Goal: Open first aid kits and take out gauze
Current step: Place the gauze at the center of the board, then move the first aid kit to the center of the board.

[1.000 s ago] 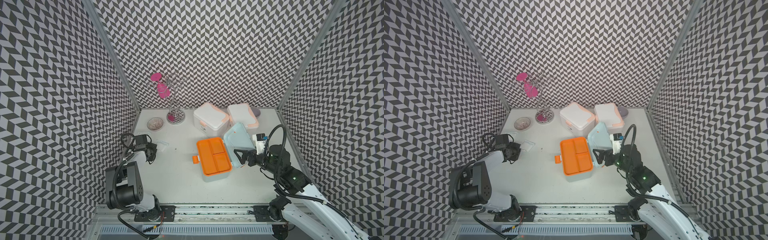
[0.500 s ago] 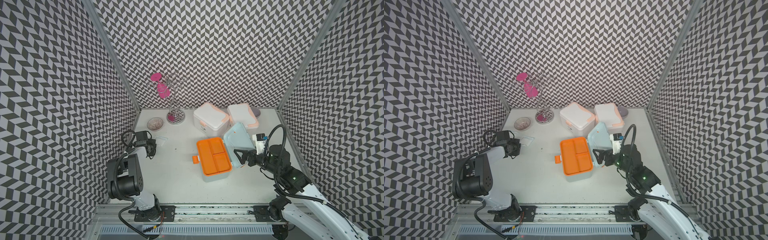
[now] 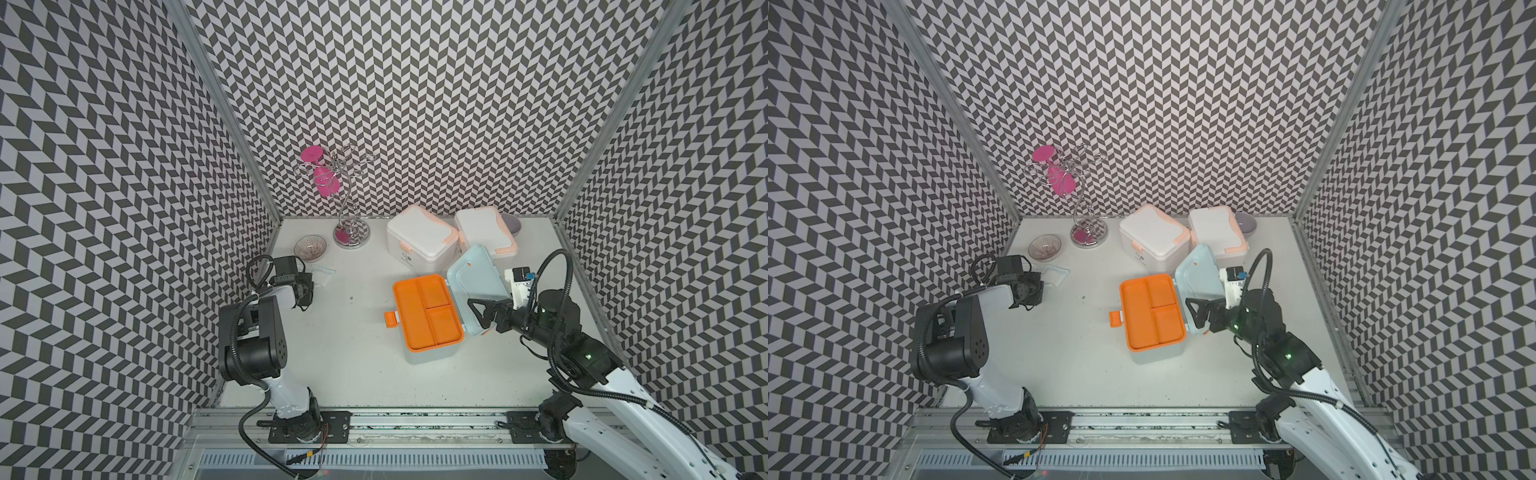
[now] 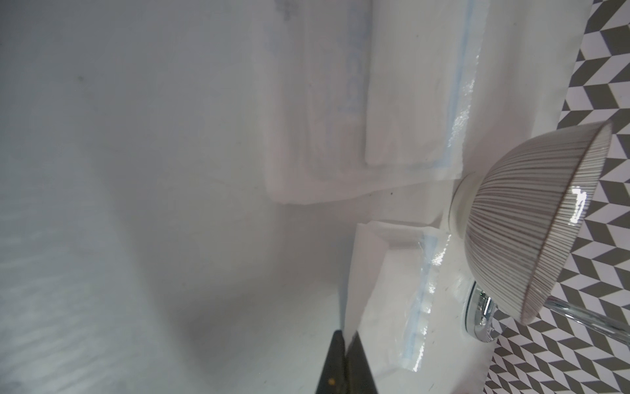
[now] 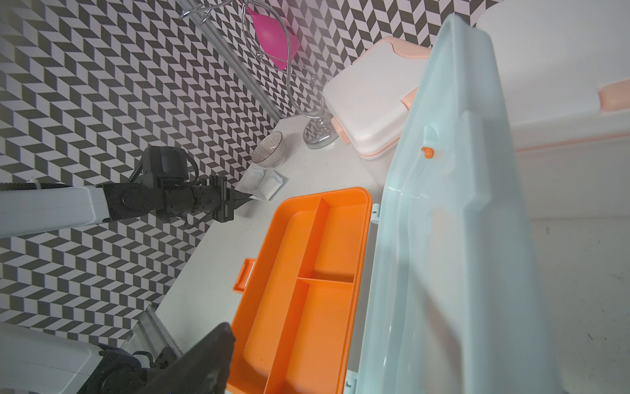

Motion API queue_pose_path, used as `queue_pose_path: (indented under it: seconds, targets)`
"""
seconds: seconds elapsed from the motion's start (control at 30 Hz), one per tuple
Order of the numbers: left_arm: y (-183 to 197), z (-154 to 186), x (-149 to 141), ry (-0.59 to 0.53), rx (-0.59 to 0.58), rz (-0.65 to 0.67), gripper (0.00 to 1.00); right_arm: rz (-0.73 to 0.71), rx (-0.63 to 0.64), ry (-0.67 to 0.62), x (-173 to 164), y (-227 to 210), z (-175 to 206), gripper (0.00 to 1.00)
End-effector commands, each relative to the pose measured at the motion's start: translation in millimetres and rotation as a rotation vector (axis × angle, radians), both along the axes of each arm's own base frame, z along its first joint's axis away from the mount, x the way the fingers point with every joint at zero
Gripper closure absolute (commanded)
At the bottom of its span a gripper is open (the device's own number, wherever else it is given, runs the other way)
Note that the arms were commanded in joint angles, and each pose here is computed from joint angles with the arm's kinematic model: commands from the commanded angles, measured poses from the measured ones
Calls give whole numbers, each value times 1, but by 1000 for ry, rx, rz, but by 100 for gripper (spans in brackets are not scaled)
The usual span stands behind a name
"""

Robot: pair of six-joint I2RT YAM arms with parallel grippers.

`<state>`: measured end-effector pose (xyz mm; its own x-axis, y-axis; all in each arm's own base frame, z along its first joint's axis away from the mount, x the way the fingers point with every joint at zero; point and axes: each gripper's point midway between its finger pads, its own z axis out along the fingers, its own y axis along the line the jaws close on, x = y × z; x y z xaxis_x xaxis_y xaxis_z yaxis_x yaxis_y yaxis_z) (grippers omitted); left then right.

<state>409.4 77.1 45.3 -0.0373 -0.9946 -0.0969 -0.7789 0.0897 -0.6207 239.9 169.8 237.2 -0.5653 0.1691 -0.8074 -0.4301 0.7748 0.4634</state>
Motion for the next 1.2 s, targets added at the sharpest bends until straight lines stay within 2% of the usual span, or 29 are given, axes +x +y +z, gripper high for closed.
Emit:
queue_pose_path:
  seconds: [0.0, 0.07, 0.17, 0.43, 0.6, 0.73, 0.83, 0.97, 1.17]
  targets:
    - [5, 10, 2, -2, 27, 34, 95, 3, 11, -33, 4, 1, 6, 0]
    - [6, 13, 1, 0, 37, 30, 75, 3, 10, -30, 4, 2, 5, 0]
    - [4, 24, -3, -5, 53, 11, 51, 0, 9, -31, 5, 1, 5, 0]
    - [-29, 80, -22, -83, 175, -129, 26, -4, 12, -31, 6, 1, 7, 0]
    - [-84, 130, -29, -171, 312, -336, 22, -10, 14, -27, 7, 1, 11, 0]
    - [-151, 167, -44, -237, 400, -523, 22, 12, 39, -21, 4, 5, 15, 0]
    - [-207, 184, -60, -269, 454, -673, 23, 66, 60, -8, -4, 12, 16, 8]
    - [-264, 185, -81, -264, 507, -840, 24, 118, 76, 3, -18, 15, 20, 15]
    - [-323, 164, -95, -234, 562, -1052, 30, 207, 130, -2, -41, 20, 29, 17]
